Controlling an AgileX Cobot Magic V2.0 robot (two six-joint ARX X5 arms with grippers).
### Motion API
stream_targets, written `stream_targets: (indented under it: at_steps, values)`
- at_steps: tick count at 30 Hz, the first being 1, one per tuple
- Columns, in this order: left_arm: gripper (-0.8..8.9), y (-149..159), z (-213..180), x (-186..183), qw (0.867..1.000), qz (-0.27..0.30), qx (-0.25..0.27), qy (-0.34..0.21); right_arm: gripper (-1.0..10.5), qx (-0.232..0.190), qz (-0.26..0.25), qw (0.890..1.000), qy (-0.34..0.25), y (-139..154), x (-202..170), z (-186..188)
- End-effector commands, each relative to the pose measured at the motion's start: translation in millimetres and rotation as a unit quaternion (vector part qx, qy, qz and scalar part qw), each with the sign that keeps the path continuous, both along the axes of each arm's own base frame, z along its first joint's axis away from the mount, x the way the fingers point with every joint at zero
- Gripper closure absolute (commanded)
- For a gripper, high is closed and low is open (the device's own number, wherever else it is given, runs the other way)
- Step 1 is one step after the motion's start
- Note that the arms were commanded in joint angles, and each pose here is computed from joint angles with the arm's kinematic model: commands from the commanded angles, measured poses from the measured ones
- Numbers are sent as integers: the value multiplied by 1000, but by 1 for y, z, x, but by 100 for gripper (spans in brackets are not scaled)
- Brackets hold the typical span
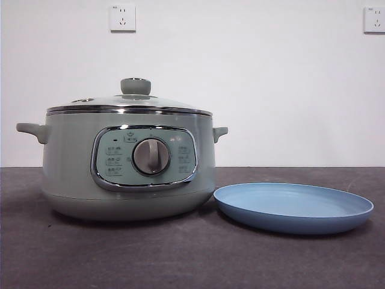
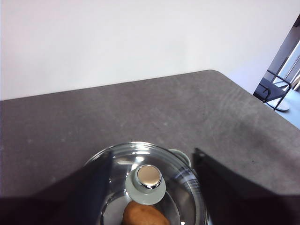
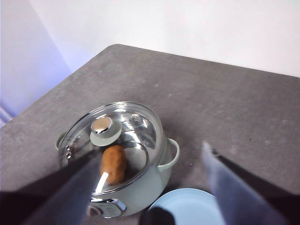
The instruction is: Take the potato out from the steamer,put the potato on the plate,close the lid
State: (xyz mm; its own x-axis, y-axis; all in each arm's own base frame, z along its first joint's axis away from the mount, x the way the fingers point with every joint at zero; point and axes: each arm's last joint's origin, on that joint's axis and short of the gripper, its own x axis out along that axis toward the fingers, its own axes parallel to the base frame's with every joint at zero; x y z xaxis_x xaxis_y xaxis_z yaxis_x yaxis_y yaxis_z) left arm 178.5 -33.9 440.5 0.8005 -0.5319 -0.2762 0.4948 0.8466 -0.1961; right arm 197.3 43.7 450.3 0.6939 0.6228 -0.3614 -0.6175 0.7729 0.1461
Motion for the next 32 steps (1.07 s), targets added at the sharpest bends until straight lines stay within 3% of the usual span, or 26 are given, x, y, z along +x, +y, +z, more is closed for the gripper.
stream_targets:
  at_steps: [1,8,21,25,32]
  values:
    - [328,-7,-3,9,1000,-16,4,6,285,1,1,1000,-7,0,-1,2]
    - [328,-33,-18,40,998,-55,2,32,286,1,1,1000,-7,0,-1,2]
    - [344,-84,-58,87,995,-17,67,72,287,4,-2,1000,-4,0,-1,2]
    - [347,-96,-74,100,991,5,102,89,289,7,-4,1000,-2,0,-1,2]
    - [347,-111,-106,119,981,-4,137,137,289,7,-4,1000,-1,0,-1,2]
